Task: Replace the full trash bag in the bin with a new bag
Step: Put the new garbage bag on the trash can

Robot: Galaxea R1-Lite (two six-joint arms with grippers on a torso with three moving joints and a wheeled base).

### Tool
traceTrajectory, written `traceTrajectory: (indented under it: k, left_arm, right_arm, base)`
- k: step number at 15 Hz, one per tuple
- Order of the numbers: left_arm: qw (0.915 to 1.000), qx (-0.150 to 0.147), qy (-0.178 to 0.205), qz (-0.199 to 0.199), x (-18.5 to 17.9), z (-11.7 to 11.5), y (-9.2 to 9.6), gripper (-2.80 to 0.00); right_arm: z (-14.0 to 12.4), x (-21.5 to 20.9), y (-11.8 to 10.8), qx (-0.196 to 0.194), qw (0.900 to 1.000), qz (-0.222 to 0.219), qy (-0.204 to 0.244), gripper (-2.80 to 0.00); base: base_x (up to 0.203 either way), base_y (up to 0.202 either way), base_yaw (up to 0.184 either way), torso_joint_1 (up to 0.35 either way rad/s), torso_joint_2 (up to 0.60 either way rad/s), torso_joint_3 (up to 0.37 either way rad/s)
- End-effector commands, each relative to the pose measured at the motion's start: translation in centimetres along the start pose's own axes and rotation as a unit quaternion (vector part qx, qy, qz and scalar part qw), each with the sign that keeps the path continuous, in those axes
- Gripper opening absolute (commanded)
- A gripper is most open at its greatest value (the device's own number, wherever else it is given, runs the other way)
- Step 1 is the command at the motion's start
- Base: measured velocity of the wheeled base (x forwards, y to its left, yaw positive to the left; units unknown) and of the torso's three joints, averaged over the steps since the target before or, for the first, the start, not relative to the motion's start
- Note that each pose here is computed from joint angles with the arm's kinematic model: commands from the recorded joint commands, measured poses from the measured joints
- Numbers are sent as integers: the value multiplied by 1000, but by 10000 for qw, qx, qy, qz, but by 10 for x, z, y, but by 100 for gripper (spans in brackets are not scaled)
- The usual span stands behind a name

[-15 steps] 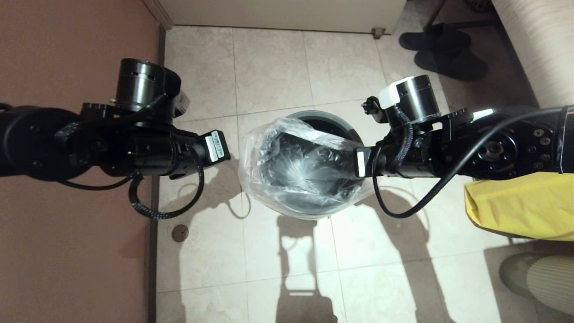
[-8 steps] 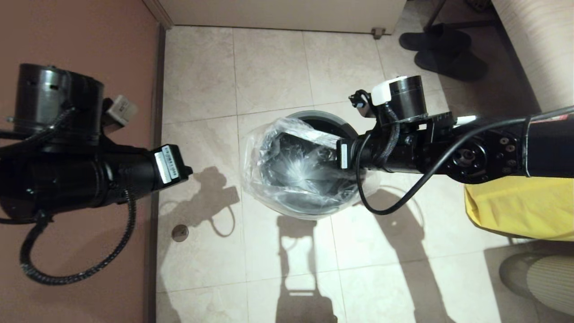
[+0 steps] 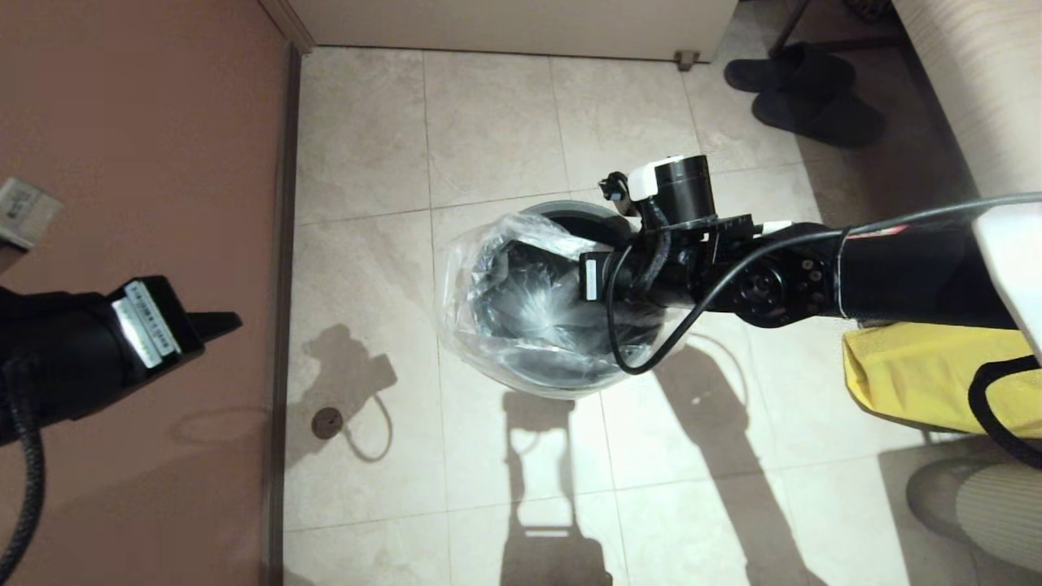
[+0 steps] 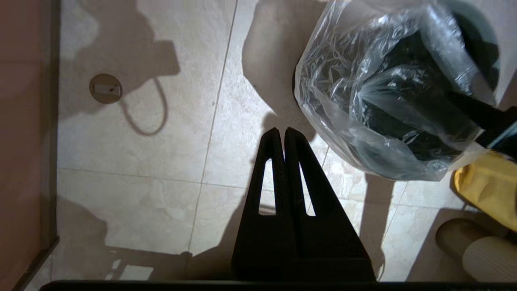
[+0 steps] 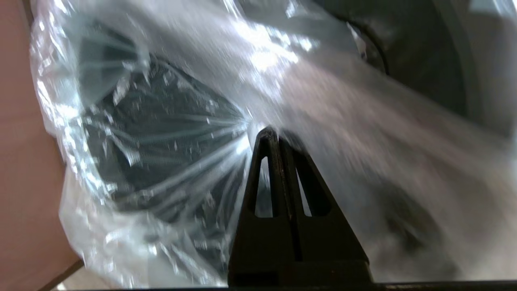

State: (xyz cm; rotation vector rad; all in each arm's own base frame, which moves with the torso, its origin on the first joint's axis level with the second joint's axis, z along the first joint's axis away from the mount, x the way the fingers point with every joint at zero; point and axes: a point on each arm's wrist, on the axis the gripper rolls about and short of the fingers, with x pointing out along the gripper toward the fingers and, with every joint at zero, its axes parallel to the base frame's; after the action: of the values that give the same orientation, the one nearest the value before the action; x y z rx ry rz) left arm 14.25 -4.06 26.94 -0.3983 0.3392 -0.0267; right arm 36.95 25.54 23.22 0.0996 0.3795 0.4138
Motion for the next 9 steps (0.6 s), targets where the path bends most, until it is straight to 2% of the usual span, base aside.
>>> traceTrajectory:
  k: [1, 5, 9]
  left_arm:
    - [9994, -95, -307, -91, -23, 2, 6, -280]
    - [9990, -121, -383, -174, -29, 2, 7, -280]
    - [9987, -134, -433, -247, -35, 2, 8, -280]
  right_arm:
    - [-2, 15, -3, -26, 10000, -56, -24, -280]
    - [9, 20, -17, 5, 9996, -185, -224, -280]
    - [23, 13, -20, 51, 9988, -180, -453, -280]
  base:
    - [0, 0, 0, 0, 0, 0]
    - [0, 0, 0, 0, 0, 0]
    - [0, 0, 0, 0, 0, 0]
